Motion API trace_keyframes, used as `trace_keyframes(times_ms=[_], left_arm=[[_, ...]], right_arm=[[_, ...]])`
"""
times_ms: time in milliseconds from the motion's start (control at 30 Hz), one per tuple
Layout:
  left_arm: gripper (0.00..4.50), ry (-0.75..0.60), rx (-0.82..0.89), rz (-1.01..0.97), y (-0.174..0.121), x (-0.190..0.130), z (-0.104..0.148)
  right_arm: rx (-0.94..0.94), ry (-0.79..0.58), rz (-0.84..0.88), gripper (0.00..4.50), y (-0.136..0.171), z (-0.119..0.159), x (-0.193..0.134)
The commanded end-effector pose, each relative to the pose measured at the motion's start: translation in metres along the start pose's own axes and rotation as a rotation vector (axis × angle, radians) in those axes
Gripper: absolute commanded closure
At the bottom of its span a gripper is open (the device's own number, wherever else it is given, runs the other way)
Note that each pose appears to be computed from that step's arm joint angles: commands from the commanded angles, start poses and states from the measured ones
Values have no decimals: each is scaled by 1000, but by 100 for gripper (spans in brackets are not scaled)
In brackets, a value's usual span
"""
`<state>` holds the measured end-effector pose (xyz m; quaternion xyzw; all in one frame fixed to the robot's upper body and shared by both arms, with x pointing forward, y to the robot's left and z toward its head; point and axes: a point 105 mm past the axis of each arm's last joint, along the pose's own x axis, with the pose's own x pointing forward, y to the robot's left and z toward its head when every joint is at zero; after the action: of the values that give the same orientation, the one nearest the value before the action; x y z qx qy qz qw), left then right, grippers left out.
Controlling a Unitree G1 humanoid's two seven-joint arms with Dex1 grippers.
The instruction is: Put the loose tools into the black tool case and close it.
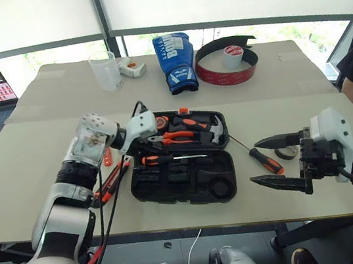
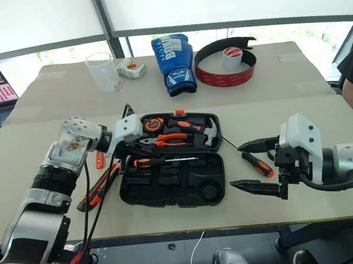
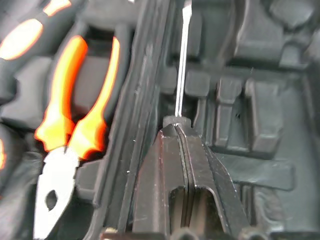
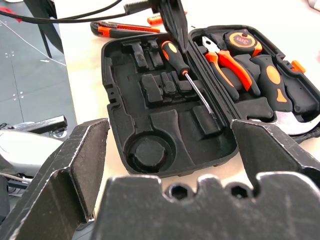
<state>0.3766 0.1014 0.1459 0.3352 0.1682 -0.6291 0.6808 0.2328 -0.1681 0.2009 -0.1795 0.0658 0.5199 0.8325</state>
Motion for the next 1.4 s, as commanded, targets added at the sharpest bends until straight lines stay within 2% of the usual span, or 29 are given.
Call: trace_keyframes(times_ms=[33,200,333,433,567,600,667,767,900,1100,1200,1400], left_arm=[[445,14,47,-15,-4,15,-2],[445,80,92,-7,-6,30,-14],[445,14,71,8,-2,19,-7],[379,-133,-27,45,7,-8,11],[212,-345,-64,69,4,-49,34],[183,-393,-69,78,1,-57,40],[113,-471,-84,61,-9,-70,52],[9,-516,-111,-53,-37,-79,61],[4,-500,-128,-164,-65,-78,68],[4,-465,-92,-202,-79,-73,77],[0,-425,-70,-201,-82,-70,70],[0,-405,-72,-188,-82,-67,62]], right_arm=[[-31,-18,-13,0,0,7,-3],[-24,-21,-21,0,2,6,-2],[-19,-13,-76,0,-3,3,-6],[15,41,-196,0,-17,-10,-16],[132,122,-373,0,-33,-42,-30],[153,139,-396,0,-34,-50,-32],[196,167,-437,0,-35,-64,-32],[256,199,-468,0,-33,-83,-28],[308,232,-477,0,-31,-104,-16],[346,225,-521,0,-45,-115,-4],[357,218,-550,68,-54,-119,1],[341,212,-571,276,-60,-121,3]])
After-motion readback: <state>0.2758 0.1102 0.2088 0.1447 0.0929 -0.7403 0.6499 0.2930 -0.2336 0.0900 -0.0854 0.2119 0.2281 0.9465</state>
